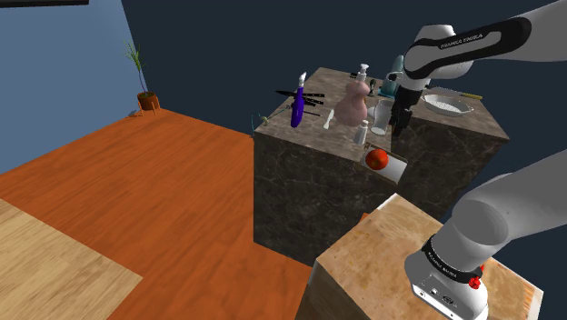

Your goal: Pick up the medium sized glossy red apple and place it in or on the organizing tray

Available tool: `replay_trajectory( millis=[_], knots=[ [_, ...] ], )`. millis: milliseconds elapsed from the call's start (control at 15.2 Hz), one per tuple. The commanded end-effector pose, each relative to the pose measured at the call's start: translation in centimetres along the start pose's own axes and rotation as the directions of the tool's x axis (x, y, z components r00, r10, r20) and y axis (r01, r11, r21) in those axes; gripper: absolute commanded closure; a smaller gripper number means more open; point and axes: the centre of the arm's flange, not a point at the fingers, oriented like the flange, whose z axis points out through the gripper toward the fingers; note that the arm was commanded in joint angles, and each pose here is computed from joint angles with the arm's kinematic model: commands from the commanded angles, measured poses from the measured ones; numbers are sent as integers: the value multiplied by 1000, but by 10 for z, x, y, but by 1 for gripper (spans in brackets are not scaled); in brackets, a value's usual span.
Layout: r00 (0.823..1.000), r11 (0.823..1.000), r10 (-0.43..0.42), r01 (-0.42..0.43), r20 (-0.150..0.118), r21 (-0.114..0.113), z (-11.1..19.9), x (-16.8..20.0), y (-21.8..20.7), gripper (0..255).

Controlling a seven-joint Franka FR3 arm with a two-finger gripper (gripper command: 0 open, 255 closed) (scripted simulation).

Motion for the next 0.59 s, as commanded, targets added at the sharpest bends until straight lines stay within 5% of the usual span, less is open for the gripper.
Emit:
replay_trajectory(
  millis=[0,528],
  knots=[
    [1000,1000,0,0,1,1,-22,-2,0,0],
    [1000,1000,0,0,1,1,-32,-2,0,0]
  ],
)
